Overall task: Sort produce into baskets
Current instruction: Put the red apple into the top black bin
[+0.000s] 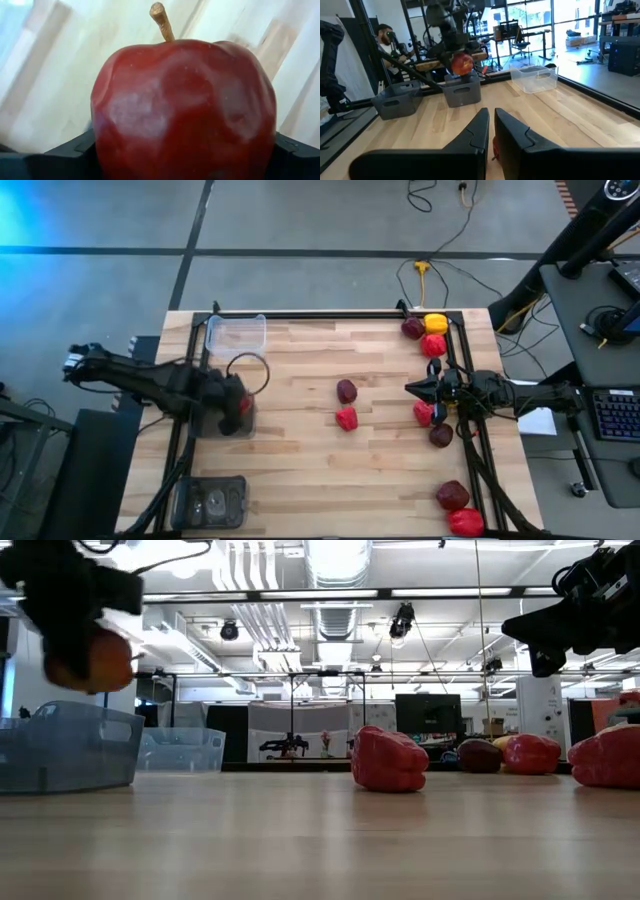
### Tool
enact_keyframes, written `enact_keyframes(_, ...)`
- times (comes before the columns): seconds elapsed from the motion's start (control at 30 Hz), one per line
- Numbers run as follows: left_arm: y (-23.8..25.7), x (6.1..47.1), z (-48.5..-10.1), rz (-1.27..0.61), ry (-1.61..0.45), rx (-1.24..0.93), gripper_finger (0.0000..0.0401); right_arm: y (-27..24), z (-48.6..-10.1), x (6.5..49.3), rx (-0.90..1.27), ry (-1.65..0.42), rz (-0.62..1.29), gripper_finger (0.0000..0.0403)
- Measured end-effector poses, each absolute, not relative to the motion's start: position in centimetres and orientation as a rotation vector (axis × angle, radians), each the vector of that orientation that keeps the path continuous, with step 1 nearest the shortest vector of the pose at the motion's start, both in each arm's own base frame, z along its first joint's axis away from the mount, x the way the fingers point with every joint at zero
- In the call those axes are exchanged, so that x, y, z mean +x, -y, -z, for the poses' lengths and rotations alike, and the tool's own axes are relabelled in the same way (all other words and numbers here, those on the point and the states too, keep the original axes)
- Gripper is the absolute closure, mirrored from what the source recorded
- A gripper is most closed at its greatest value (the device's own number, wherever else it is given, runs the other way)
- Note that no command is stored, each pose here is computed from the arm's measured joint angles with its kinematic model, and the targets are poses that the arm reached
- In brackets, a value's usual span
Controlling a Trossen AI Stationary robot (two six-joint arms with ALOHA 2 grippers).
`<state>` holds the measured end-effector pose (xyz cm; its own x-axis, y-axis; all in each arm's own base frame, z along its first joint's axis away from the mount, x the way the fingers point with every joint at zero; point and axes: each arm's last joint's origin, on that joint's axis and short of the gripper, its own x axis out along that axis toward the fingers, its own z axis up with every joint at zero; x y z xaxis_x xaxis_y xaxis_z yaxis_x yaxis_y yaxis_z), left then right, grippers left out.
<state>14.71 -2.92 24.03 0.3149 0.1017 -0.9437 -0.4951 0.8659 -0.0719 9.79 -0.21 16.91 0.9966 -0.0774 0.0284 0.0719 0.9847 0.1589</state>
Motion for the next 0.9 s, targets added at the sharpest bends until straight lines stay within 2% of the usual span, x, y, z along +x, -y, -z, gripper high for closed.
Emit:
enact_keyframes(0.13, 3.7, 13.9, -22.1, -0.439, -1.242, -0.403, 0.0095, 0.2, -16.9, 9.8, 0.158, 0.035, 0.075, 0.038)
enact_keyframes(0.37, 4.0, 14.4, -20.0, -0.506, -1.218, -0.469, 0.0015, 0.2, -16.9, 9.8, 0.091, 0.034, 0.076, 0.038)
enact_keyframes(0.57, 4.0, 15.0, -19.3, -0.583, -1.188, -0.476, 0.0013, 0.3, -17.0, 9.8, -0.019, 0.033, 0.105, 0.038)
enact_keyframes(0.73, 4.1, 16.0, -22.2, -0.57, -1.084, -0.46, 0.0021, 0.5, -17.2, 9.7, 0.006, 0.061, 0.167, 0.038)
enact_keyframes(0.9, 4.1, 17.8, -26.2, -0.55, -0.875, -0.447, 0.0022, 0.9, -18.7, 9.5, 0.261, 0.249, 0.278, 0.038)
